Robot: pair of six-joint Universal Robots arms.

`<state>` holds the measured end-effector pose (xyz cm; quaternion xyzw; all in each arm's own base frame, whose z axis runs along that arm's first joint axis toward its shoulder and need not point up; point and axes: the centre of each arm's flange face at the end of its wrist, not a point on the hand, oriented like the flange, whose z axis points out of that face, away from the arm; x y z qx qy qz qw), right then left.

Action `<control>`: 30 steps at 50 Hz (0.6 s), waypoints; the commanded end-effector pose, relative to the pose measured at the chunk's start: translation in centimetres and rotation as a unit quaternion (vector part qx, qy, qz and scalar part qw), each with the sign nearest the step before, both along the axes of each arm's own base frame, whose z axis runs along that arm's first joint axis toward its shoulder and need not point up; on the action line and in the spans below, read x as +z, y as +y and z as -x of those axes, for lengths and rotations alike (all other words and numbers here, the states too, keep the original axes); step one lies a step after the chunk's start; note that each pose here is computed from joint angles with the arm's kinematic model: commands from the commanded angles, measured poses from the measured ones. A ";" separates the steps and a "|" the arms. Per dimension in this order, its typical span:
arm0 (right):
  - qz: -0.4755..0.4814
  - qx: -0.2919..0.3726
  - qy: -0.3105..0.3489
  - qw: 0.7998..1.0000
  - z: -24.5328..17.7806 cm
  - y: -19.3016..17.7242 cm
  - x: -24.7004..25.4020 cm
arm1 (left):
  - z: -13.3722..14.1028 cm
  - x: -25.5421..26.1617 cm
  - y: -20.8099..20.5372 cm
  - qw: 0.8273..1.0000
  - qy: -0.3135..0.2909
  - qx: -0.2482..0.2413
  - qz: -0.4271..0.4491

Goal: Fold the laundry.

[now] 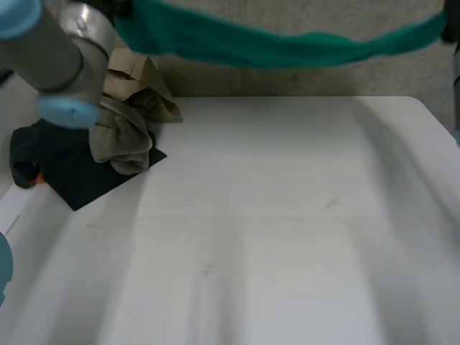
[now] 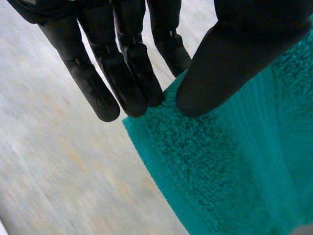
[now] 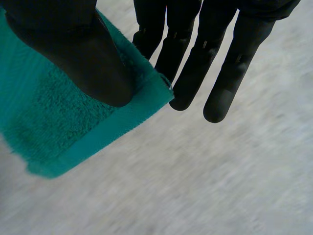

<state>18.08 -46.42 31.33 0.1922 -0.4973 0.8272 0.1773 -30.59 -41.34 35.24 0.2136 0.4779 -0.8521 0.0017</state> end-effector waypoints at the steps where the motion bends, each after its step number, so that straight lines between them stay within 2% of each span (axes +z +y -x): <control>1: -0.137 -0.004 0.049 0.989 0.4 0.3 -8.9 | 0.3 -10.2 0.1 0.991 -0.053 -0.011 -0.120; 5: -0.206 -0.010 0.080 0.975 1.3 1.6 -13.0 | -0.2 -15.4 1.5 0.978 -0.088 -0.019 -0.187; 8: -0.237 -0.012 0.110 0.965 1.9 2.6 -14.4 | -0.5 -17.0 3.1 0.968 -0.120 -0.022 -0.217; 14: -0.308 -0.009 0.166 0.937 3.0 5.4 -14.3 | -1.9 -17.0 6.6 0.945 -0.195 -0.012 -0.264; 15: -0.342 -0.012 0.187 0.921 3.8 6.8 -13.8 | -2.4 -16.7 8.1 0.933 -0.221 -0.013 -0.285; 17: -0.372 -0.012 0.201 0.906 4.4 8.0 -13.6 | -2.9 -16.3 9.9 0.919 -0.247 -0.016 -0.308; 18: -0.412 -0.009 0.221 0.884 5.1 9.6 -13.4 | -3.3 -16.0 12.0 0.902 -0.274 -0.025 -0.333; 21: -0.476 0.006 0.251 0.843 6.0 12.5 -13.2 | -3.9 -15.9 15.2 0.868 -0.321 -0.043 -0.377; 22: -0.515 0.026 0.271 0.813 6.5 14.4 -13.4 | -4.4 -16.0 17.5 0.839 -0.355 -0.056 -0.409; 25: -0.549 0.059 0.303 0.777 7.1 16.7 -13.2 | -5.0 -15.8 20.4 0.800 -0.399 -0.080 -0.441; 26: -0.548 0.071 0.324 0.768 7.6 17.2 -13.0 | -5.4 -15.7 21.7 0.780 -0.420 -0.091 -0.456; 28: -0.533 0.077 0.346 0.768 7.8 17.3 -12.8 | -5.5 -15.9 22.1 0.771 -0.430 -0.099 -0.458; 30: -0.517 0.075 0.346 0.779 7.7 17.0 -12.7 | -5.4 -15.9 21.9 0.771 -0.438 -0.101 -0.451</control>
